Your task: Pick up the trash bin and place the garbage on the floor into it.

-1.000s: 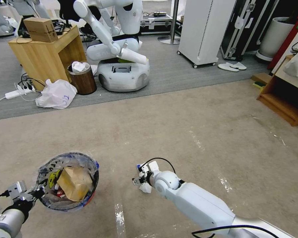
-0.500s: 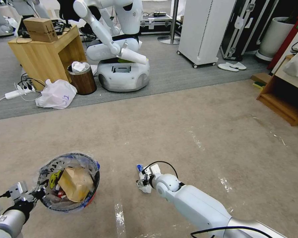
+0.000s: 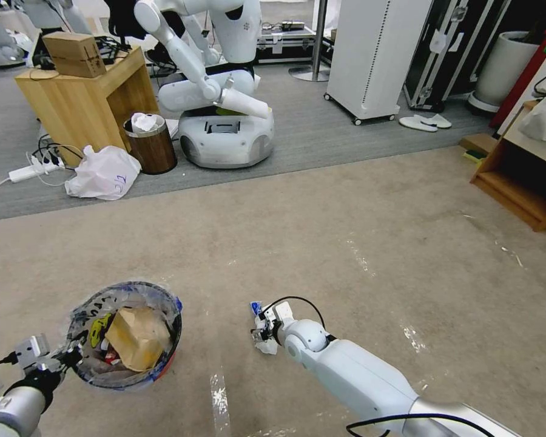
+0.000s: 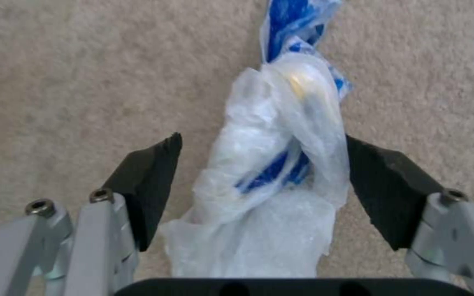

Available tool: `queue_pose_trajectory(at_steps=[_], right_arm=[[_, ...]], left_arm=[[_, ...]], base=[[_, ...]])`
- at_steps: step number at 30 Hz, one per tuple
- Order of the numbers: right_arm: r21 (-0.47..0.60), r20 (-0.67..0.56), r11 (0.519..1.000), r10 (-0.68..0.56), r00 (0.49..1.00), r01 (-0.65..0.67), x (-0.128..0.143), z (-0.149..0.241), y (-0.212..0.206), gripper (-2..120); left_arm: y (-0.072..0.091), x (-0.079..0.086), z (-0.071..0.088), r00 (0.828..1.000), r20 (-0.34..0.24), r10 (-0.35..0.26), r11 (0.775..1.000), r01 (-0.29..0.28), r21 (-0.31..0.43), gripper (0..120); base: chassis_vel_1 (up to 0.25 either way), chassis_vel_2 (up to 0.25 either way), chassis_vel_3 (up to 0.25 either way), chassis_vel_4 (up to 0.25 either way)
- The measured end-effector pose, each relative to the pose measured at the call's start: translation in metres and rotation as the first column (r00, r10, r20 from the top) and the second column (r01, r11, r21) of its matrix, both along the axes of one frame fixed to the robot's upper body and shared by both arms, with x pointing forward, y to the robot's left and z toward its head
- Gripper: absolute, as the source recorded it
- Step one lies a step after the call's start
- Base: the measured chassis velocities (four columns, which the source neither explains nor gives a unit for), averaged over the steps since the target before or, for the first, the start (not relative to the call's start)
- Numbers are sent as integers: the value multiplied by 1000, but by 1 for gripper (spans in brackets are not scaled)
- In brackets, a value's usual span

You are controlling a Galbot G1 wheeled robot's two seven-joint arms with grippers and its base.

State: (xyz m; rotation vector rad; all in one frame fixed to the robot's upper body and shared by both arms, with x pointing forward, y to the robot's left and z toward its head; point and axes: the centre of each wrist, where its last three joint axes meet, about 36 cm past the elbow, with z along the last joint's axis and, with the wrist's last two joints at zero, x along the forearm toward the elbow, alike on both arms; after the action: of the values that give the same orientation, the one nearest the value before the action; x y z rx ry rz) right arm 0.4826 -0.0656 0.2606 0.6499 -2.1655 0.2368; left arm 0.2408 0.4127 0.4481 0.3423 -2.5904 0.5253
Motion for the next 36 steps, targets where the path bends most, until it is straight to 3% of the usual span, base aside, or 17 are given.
queue_pose_trajectory(at_steps=[17, 28, 33, 36], right_arm=[[-33, 1, 999, -14, 1000, 14, 3, -22, -11, 62], [-27, 13, 999, -17, 1000, 18, 0, -19, -15, 17], [-22, 19, 1000, -15, 1000, 16, -1, -17, -17, 2], [-20, 24, 1000, -15, 1000, 15, -1, -16, -18, 0]], left_arm=[[1, 1, -3, 1000, -2, 3, 1000, -3, -5, 1], [-1, 4, -9, 1000, -8, 2, 1000, -2, -14, 1], [-1, 4, -9, 1000, -9, 2, 1000, -2, -12, 1], [-2, 5, -10, 1000, -9, 1, 1000, -1, -13, 1]], base=[[0, 0, 0, 0], [0, 0, 0, 0], [0, 0, 0, 0], [0, 0, 0, 0]])
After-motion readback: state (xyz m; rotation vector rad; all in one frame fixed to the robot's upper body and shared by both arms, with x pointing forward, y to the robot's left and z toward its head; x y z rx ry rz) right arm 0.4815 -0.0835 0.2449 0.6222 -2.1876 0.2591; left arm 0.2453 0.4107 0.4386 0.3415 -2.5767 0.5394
